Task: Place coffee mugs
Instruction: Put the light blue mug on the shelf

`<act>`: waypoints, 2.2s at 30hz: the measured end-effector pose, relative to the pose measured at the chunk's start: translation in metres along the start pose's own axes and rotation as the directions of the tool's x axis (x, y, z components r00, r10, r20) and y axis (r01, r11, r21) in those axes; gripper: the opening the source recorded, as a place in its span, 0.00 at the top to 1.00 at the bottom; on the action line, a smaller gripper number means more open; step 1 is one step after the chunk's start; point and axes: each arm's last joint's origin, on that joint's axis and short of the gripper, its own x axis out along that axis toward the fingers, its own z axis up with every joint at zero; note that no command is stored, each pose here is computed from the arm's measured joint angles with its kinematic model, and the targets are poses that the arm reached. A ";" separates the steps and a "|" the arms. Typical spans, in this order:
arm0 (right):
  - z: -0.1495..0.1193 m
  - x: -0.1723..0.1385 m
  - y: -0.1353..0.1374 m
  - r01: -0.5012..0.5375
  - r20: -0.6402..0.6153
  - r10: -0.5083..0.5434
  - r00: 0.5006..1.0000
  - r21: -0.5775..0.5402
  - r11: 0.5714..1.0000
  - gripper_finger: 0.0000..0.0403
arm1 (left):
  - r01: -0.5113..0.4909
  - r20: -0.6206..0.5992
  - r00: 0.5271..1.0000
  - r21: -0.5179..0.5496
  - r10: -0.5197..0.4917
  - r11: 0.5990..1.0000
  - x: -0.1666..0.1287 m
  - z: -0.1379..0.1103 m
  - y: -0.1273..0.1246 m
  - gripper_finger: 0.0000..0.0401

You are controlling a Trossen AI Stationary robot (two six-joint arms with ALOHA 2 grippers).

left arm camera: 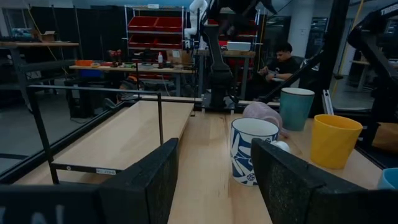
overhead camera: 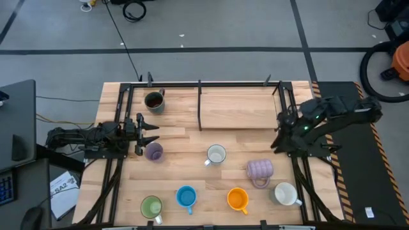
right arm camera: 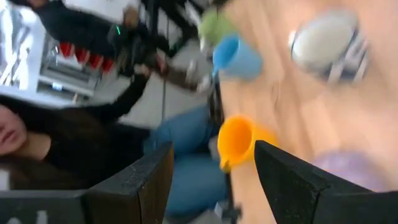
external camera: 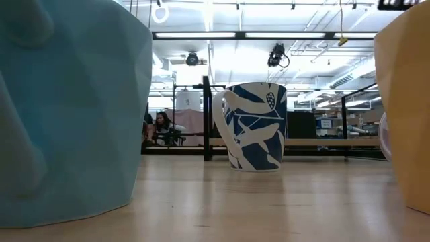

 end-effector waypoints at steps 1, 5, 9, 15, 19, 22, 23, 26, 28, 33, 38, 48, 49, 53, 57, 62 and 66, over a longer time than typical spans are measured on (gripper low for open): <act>-0.001 0.005 0.000 0.014 -0.040 -0.013 0.999 0.028 0.999 0.43 | 0.000 0.000 1.000 0.000 0.000 1.000 0.000 0.000 0.000 0.49; -0.011 0.021 -0.002 0.103 -0.191 -0.082 0.978 0.103 0.989 0.43 | 0.000 0.000 1.000 0.000 0.000 1.000 0.000 0.000 0.000 0.49; -0.022 0.037 -0.002 0.201 -0.285 -0.169 0.944 0.089 0.976 0.43 | 0.000 0.000 1.000 0.000 0.000 1.000 0.000 0.000 0.000 0.49; -0.037 0.059 0.001 0.294 -0.367 -0.274 0.889 0.000 0.956 0.43 | 0.000 0.000 1.000 0.000 0.000 1.000 0.000 0.000 0.000 0.49; -0.047 0.073 0.002 0.344 -0.432 -0.321 0.843 -0.027 0.939 0.43 | 0.000 0.000 1.000 0.000 0.000 1.000 0.000 0.000 0.000 0.49; -0.055 0.081 0.002 0.399 -0.475 -0.357 0.804 -0.013 0.917 0.43 | 0.000 0.000 1.000 0.000 0.000 1.000 0.000 0.000 0.000 0.49; -0.058 0.084 0.002 0.417 -0.490 -0.367 0.791 -0.006 0.909 0.43 | 0.000 0.000 1.000 0.000 0.000 1.000 0.000 0.000 0.000 0.49; -0.068 0.091 0.004 0.451 -0.529 -0.384 0.757 -0.003 0.893 0.43 | 0.000 0.000 1.000 0.000 0.000 1.000 0.000 0.000 0.000 0.49; -0.075 0.096 0.006 0.472 -0.547 -0.401 0.735 -0.013 0.882 0.43 | 0.000 0.000 1.000 0.000 0.000 1.000 0.000 0.000 0.000 0.49; -0.090 0.108 0.006 0.528 -0.583 -0.447 0.678 -0.037 0.849 0.43 | 0.000 0.000 1.000 0.000 0.000 1.000 0.000 0.000 0.000 0.49; -0.101 0.120 0.004 0.565 -0.603 -0.492 0.628 -0.083 0.821 0.43 | 0.000 0.000 1.000 0.000 0.000 1.000 0.000 0.000 0.000 0.49; -0.106 0.131 0.001 0.605 -0.611 -0.528 0.590 -0.098 0.790 0.43 | 0.000 0.000 1.000 0.000 0.000 1.000 0.000 0.000 0.000 0.49; -0.106 0.130 0.001 0.606 -0.610 -0.526 0.593 -0.092 0.790 0.43 | 0.000 0.000 1.000 0.000 0.000 1.000 0.000 0.000 0.000 0.49; -0.105 0.126 0.001 0.609 -0.607 -0.520 0.601 -0.074 0.790 0.43 | 0.000 0.000 1.000 0.000 0.000 1.000 0.000 0.000 0.000 0.49; -0.105 0.123 -0.001 0.631 -0.610 -0.541 0.579 -0.086 0.771 0.44 | 0.000 0.000 1.000 0.000 0.000 1.000 0.000 0.000 0.000 0.49; -0.104 0.120 -0.005 0.670 -0.582 -0.595 0.554 -0.111 0.734 0.46 | 0.000 0.000 1.000 0.000 0.000 1.000 0.000 0.000 0.000 0.49; -0.103 0.120 -0.006 0.675 -0.536 -0.623 0.569 -0.127 0.726 0.46 | 0.000 0.000 1.000 0.000 0.000 1.000 0.000 0.000 0.000 0.49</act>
